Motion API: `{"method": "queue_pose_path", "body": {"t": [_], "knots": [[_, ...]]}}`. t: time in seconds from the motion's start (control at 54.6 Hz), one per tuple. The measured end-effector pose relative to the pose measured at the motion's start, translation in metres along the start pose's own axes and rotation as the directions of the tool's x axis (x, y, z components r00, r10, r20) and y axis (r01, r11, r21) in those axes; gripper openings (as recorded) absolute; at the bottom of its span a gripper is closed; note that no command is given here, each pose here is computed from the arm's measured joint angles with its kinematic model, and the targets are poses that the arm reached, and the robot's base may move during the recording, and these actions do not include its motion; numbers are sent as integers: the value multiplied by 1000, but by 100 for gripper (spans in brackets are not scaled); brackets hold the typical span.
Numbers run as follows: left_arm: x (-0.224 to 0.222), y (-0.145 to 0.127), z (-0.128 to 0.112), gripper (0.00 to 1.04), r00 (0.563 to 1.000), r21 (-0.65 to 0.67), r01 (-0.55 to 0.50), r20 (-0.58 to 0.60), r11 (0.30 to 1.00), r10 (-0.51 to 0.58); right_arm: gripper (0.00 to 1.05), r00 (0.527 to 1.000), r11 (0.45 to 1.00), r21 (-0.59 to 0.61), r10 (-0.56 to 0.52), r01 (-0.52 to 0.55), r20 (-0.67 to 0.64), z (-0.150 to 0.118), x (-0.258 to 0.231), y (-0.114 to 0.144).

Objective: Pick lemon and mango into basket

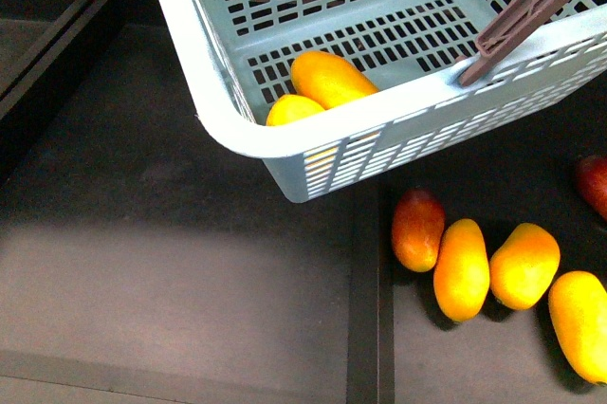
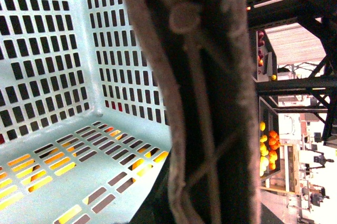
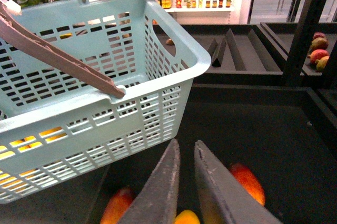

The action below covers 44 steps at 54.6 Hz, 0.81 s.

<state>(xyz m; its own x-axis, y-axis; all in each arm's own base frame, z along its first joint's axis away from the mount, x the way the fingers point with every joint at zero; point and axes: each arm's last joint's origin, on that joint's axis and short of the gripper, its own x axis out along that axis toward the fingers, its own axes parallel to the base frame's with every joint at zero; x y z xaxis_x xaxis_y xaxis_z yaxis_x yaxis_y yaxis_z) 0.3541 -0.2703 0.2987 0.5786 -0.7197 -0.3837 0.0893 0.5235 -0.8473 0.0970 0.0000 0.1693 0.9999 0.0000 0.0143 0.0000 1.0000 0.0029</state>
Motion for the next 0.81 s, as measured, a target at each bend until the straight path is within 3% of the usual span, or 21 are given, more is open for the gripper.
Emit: {"method": "queue_pose_path", "body": {"t": [0.311, 0.348, 0.385, 0.44, 0.568, 0.806], "knots": [[0, 0, 0, 5, 1000, 3, -6, 6, 1000, 6, 78, 1000, 1000, 0, 0, 0, 0, 0, 0, 0], [1, -3, -1, 5, 986, 11, -148, 79, 989, 146, 87, 1000, 1000, 0, -1, 1, 0, 0, 0, 0], [0, -2, -3, 5, 933, -1, -320, 177, 948, 315, 95, 1000, 1000, 0, 2, -2, 0, 0, 0, 0], [-2, 5, -4, 5, 859, -14, -448, 271, 894, 435, 97, 1000, 1000, 0, 0, 0, -1, 0, 0, 0], [-1, 41, 24, 5, 771, -90, -536, 353, 840, 530, 96, 1000, 1000, 0, -1, 1, 0, 0, 0, 0], [5, 109, 89, 5, 697, -409, -438, 408, 800, 590, 96, 1000, 1000, 0, 1, -1, 0, 0, 0, 0]]}}
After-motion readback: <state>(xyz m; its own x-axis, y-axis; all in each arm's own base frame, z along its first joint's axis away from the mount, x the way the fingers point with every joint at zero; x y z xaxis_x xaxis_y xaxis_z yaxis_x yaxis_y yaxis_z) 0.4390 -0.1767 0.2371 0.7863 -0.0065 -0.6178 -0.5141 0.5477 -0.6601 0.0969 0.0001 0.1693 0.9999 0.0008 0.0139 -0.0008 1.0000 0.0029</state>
